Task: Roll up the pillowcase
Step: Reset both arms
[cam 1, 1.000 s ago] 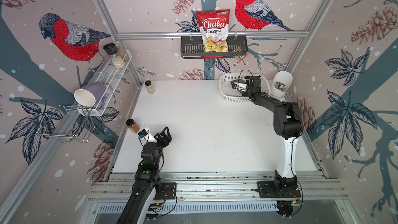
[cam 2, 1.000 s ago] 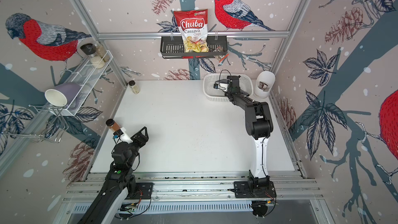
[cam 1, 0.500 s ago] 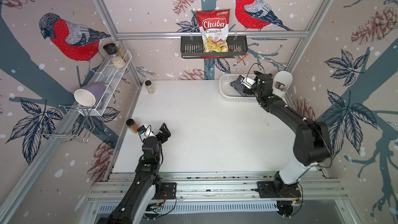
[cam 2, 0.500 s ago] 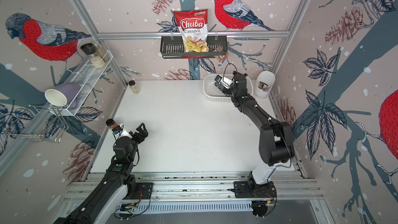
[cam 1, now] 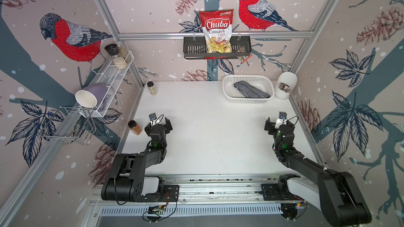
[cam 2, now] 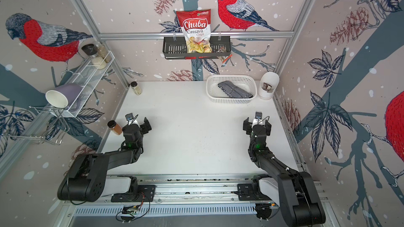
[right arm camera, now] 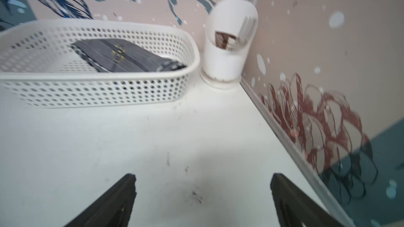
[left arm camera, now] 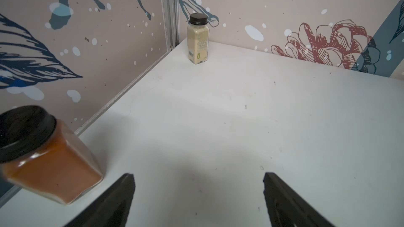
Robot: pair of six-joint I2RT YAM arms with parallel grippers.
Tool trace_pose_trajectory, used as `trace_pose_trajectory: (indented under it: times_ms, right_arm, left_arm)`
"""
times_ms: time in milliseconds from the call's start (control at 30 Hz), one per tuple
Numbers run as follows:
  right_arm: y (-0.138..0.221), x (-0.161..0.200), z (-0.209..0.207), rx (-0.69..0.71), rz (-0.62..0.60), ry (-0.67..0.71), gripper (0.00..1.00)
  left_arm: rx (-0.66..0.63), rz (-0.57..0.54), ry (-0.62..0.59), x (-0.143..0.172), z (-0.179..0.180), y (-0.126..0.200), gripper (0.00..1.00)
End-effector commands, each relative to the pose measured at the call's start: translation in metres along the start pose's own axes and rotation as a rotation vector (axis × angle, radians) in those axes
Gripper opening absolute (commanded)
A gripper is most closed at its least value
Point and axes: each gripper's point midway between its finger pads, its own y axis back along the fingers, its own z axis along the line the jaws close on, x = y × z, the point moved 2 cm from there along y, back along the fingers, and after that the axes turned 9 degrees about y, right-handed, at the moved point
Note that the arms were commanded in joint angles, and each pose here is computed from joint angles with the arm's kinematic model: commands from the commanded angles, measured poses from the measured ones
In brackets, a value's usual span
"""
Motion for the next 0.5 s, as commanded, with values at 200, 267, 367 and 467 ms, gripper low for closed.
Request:
trace_pose_trajectory:
  times_ms: [200, 267, 367, 467]
  right_arm:
    - [-0.008, -0.036, 0.003, -0.155, -0.231, -0.200, 1.00]
    - [-0.006, -0.036, 0.007, -0.145, -0.248, -0.163, 1.00]
    - [-0.013, -0.029, 0.013, -0.155, -0.262, -0.143, 1.00]
    - [-0.037, -0.021, 0.025, -0.185, -0.174, -0.114, 1.00]
  left_arm:
    - [0.064, -0.188, 0.031, -0.012, 0.007, 0.018, 0.95]
    - [0.074, -0.212, 0.028, -0.014, 0.006, 0.016, 0.95]
    - [0.064, -0.165, 0.018, -0.010, 0.004, 0.009, 0.95]
    - [0.057, -0.122, 0.004, -0.009, -0.001, -0.003, 0.95]
